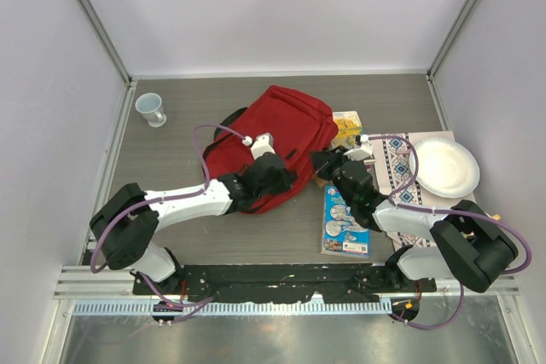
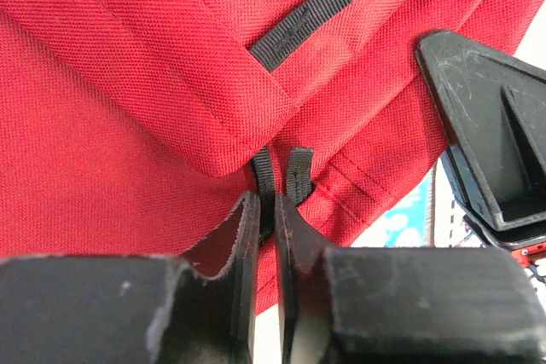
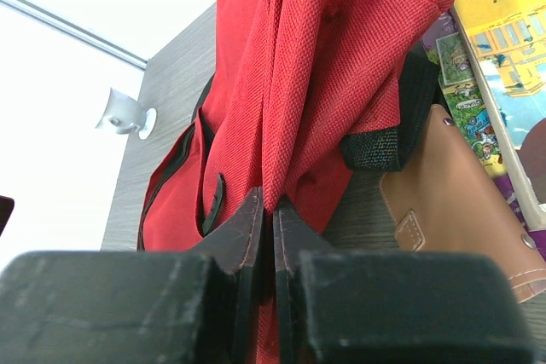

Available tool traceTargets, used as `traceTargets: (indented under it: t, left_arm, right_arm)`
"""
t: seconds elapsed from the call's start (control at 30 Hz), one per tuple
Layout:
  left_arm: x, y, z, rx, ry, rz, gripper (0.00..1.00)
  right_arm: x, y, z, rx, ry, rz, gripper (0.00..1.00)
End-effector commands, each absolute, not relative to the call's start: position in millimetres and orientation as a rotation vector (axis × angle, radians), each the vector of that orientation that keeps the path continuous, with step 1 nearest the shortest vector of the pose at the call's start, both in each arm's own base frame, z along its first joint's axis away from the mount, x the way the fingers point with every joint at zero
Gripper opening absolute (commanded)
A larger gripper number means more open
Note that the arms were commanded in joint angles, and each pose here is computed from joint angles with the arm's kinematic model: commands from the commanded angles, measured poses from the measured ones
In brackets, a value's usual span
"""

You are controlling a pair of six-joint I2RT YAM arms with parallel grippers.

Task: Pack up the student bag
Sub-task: Unzip the student bag at the center of the board.

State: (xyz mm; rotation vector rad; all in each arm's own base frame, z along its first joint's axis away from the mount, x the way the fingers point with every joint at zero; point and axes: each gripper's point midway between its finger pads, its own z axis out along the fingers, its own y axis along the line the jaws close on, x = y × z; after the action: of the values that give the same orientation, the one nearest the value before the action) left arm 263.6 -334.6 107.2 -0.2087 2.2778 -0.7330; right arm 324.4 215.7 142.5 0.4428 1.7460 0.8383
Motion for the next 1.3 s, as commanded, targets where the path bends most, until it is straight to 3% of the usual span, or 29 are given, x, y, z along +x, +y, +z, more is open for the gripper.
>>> traceTargets:
  t: [0.0, 0.13, 0.33, 0.6, 1.03, 1.27]
  left_arm:
    - [269, -340, 114, -0.232, 2.239, -0.79, 0.13]
    - [269, -339, 112, -0.235, 2.243, -0.783, 0.0]
    - [270, -321, 105, -0.261, 2.244, -0.682, 0.0]
    - [254, -251, 77, -0.238, 2.301, -0.339, 0.0]
    - [233, -198, 79, -0.31, 2.276, -0.225, 0.0]
    - [225, -195, 97, -0.271, 2.249, -0.258, 0.0]
  right_arm:
    - [331, 216, 190, 0.445, 1.58, 0.907, 0.01]
    - [331, 215, 191, 0.448, 1.578, 0.899, 0.01]
    - [332, 215, 189, 0.442, 1.595, 0.881, 0.01]
    - [342, 218, 189, 0.347, 1.683, 0.804, 0.01]
    - [362, 223, 168, 0.294, 1.771, 0.88, 0.01]
    - [372, 259, 158, 0.063, 1.894, 0.966, 0.01]
